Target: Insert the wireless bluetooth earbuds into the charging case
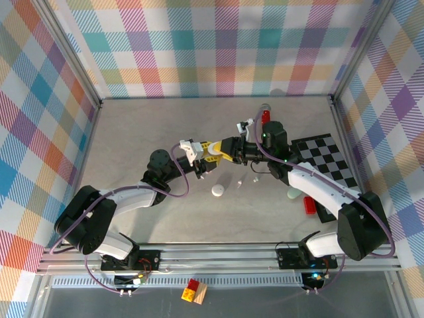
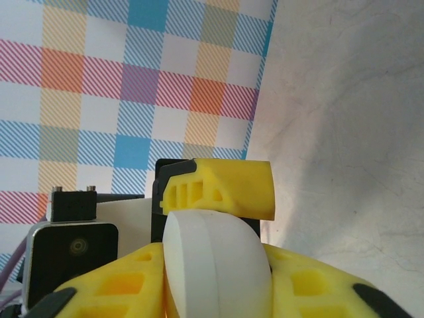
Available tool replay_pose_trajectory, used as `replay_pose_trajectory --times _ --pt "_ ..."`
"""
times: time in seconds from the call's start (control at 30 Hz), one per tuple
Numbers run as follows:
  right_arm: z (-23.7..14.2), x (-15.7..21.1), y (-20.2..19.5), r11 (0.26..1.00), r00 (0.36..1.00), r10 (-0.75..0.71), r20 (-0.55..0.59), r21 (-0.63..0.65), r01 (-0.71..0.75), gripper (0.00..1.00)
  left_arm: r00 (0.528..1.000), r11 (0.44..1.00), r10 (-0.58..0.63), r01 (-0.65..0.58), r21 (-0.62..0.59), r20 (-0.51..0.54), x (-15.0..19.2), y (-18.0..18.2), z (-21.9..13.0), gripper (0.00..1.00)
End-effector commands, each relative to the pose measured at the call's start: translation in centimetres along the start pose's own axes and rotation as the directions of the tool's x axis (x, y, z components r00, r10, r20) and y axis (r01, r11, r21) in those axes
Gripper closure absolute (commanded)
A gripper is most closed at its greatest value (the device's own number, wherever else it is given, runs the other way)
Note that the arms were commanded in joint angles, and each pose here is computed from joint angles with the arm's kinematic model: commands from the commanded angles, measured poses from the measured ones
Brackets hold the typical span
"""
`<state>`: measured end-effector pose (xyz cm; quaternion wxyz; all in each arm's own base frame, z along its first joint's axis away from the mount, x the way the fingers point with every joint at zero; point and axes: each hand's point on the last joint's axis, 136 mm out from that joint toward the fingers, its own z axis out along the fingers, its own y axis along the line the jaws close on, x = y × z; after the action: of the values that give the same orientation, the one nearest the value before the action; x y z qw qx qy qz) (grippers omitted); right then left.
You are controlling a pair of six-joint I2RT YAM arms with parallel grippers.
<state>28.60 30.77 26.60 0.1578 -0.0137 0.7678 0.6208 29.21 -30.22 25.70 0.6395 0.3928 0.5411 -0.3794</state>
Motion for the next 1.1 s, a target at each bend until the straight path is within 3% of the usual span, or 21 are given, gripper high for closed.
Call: replay_pose_trajectory --times 0.0,0.13,0.27,0.4,0.7,1.07 --pt "0.2 -0.2 -1.2 1.000 1.000 -0.012 0.018 0.024 0.012 0.80 0.998 0.998 0.048 -0.050 0.034 0.050 -1.9 -0.9 -0.4 0.65" --pt "0.0 -0.4 -2.0 0.999 0.999 -0.029 0.032 0.043 0.028 0.86 0.998 0.999 0.048 -0.048 0.023 0.033 -1.5 -0.8 -0.5 0.45" --pt "-0.9 -1.4 -4.2 0.996 0.997 -0.025 0.079 0.091 0.017 0.88 0.999 0.999 0.038 -0.037 -0.032 0.016 -0.8 -0.3 -1.3 0.16" --pt "-1.7 -2.6 -7.9 0.982 0.992 -0.011 0.123 0.186 -0.012 0.90 0.999 0.998 0.009 -0.012 -0.069 -0.049 1.0 -0.4 -2.4 0.03" --pt "0.2 -5.0 -15.0 0.924 0.990 -0.037 0.140 0.381 -0.020 0.90 0.983 0.995 -0.037 0.020 -0.097 -0.181 4.0 -1.2 -4.6 0.00" --pt "4.8 -7.7 -20.8 0.880 0.995 0.010 0.104 0.471 -0.058 0.88 0.978 0.991 -0.060 0.035 -0.127 -0.201 5.0 -1.4 -5.6 0.00"
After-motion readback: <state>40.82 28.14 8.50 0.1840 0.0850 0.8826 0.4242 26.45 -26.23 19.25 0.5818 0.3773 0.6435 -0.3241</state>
